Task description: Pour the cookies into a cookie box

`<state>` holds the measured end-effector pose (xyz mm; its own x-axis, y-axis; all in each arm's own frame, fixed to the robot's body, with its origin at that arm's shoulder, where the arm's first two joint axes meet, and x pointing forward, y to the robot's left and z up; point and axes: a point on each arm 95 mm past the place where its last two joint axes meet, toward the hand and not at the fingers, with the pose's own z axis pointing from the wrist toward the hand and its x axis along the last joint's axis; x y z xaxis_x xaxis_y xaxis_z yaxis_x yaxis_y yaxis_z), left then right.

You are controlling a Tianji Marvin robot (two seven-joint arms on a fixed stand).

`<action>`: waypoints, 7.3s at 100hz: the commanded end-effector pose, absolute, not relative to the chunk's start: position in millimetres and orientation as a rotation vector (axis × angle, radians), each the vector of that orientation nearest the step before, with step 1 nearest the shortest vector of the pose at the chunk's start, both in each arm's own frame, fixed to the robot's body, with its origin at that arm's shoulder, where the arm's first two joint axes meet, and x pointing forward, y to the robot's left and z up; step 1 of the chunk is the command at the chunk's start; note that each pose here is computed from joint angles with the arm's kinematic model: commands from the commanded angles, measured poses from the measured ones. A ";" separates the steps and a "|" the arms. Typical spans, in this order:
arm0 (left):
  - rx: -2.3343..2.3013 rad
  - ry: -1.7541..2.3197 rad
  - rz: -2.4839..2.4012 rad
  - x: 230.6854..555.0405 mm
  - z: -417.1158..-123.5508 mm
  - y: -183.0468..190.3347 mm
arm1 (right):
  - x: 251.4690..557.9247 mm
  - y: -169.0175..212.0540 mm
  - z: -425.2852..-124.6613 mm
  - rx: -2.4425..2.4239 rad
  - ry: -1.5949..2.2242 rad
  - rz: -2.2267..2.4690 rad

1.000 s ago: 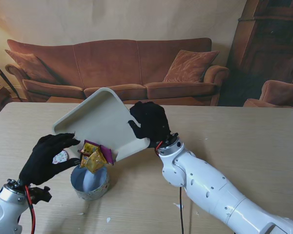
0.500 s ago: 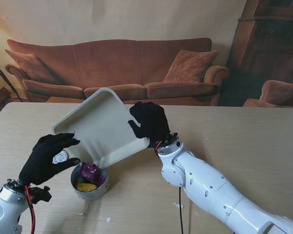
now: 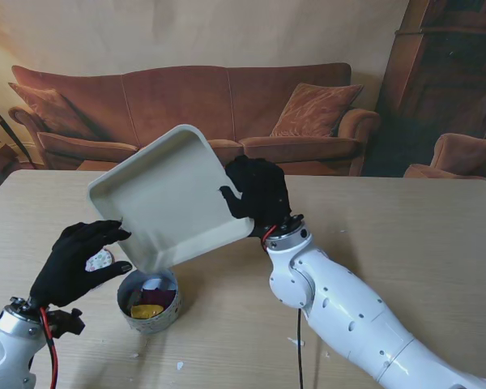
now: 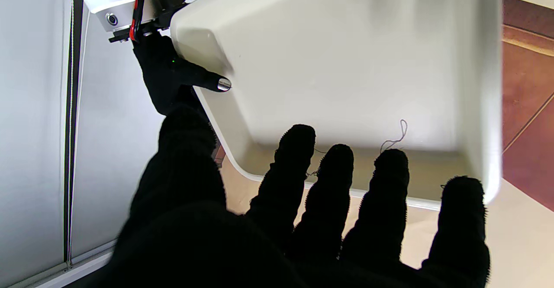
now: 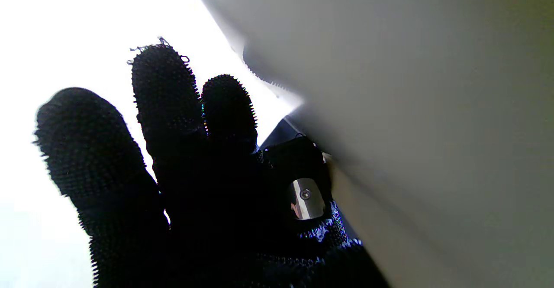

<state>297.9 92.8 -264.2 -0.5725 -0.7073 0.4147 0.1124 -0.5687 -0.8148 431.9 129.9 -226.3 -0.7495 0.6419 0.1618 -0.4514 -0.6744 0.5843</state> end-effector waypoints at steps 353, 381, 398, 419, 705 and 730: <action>-1.235 1.671 -1.360 386.2 -317.0 193.9 | 298.4 52.0 -285.8 0.897 0.718 2.126; -1.347 1.726 -1.243 409.9 -338.4 196.5 | 291.0 67.6 -280.0 0.832 0.733 2.177; -1.404 1.748 -1.182 417.3 -345.4 197.8 | 288.3 70.1 -279.9 0.807 0.742 2.179; -1.436 1.758 -1.112 427.0 -358.6 203.1 | 285.2 72.9 -280.1 0.838 0.728 2.208; -1.173 1.710 -1.526 345.3 -296.2 195.7 | 281.9 75.0 -280.1 0.884 0.758 2.246; -1.101 1.745 -1.643 324.9 -285.7 177.9 | 281.6 75.5 -280.9 0.884 0.768 2.254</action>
<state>329.4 184.7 -284.9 -0.5177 -0.8318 0.2001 -0.2182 -0.0978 -0.9710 283.8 72.0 -280.5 -0.5992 0.7029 0.3834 -0.3257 -0.6514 0.6853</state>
